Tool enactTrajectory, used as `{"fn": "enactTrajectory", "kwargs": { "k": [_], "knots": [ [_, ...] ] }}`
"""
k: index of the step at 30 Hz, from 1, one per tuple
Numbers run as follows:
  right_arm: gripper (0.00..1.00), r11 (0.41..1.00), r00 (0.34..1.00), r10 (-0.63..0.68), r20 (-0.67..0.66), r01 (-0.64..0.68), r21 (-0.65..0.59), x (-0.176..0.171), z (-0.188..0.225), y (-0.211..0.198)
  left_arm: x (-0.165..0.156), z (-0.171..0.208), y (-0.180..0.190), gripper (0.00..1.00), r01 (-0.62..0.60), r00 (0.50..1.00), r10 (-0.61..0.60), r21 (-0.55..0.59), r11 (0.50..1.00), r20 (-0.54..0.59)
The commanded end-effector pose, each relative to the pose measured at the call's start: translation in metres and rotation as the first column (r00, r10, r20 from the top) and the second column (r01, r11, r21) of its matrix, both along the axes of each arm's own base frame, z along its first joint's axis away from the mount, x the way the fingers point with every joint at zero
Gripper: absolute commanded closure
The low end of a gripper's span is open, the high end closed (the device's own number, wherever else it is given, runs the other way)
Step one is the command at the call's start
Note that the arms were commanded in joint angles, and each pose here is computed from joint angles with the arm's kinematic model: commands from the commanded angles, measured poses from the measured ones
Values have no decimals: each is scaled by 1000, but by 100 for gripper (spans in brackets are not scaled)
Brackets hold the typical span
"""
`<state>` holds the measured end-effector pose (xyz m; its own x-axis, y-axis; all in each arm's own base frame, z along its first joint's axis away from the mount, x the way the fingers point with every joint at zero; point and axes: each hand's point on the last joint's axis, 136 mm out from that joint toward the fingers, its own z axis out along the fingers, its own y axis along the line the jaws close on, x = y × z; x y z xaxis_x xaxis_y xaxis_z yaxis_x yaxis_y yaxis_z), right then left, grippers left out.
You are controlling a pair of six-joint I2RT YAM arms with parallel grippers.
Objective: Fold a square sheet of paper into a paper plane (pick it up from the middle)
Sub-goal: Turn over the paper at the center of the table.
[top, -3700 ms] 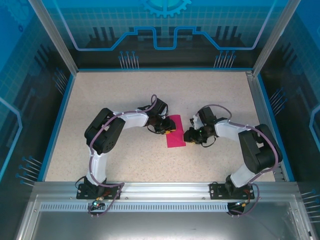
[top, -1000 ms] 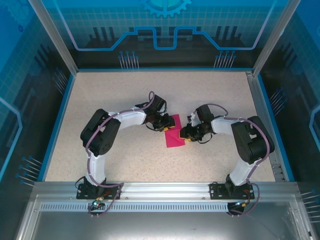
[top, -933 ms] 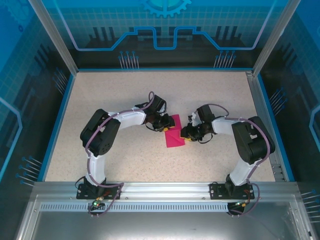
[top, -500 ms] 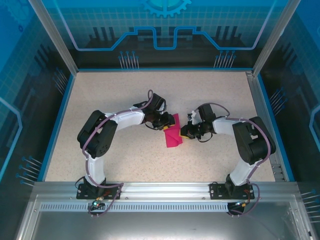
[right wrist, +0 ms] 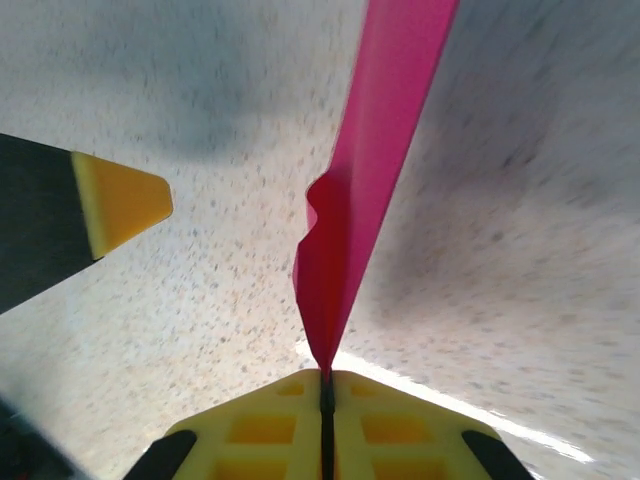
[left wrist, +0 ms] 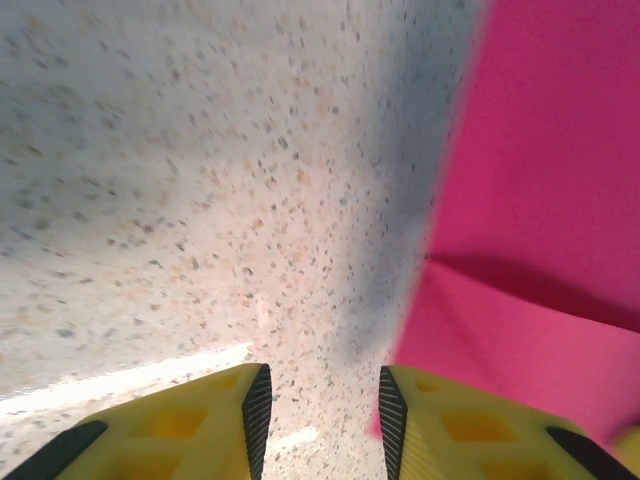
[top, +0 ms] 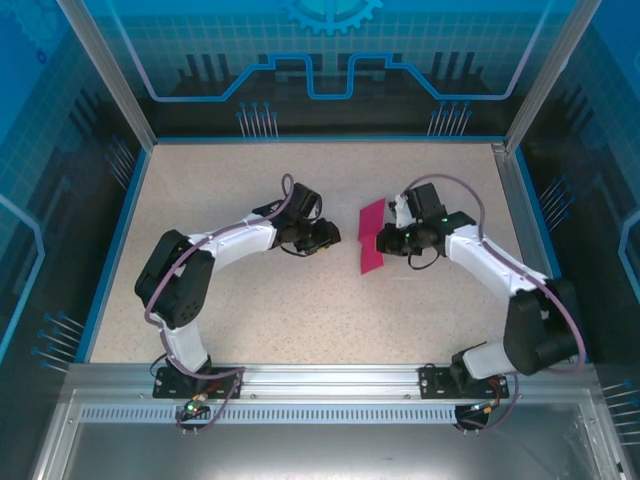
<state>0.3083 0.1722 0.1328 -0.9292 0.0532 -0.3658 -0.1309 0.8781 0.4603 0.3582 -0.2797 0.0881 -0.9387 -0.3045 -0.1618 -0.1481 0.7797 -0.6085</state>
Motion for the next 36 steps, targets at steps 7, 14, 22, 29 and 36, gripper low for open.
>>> {"fn": "enactTrajectory", "kwargs": {
  "k": [7,14,22,29,36],
  "knots": [
    [92,752,991,1,133,87,-653,-30,52,-70,3,3,55,62,-198,980,196,87,976,34],
    [94,567,993,11,120,93,-818,-32,46,-72,-1,6,94,61,-323,946,319,157,933,53],
    [91,725,989,87,-122,-147,-673,-39,-38,16,-17,18,143,55,-497,868,480,219,840,130],
    [84,780,932,256,-255,-355,-515,-41,-80,108,-29,21,161,52,-524,852,504,256,812,145],
    [61,931,953,280,-119,-300,-209,-28,-34,127,-27,23,153,48,-488,873,467,234,841,141]
  ]
}}
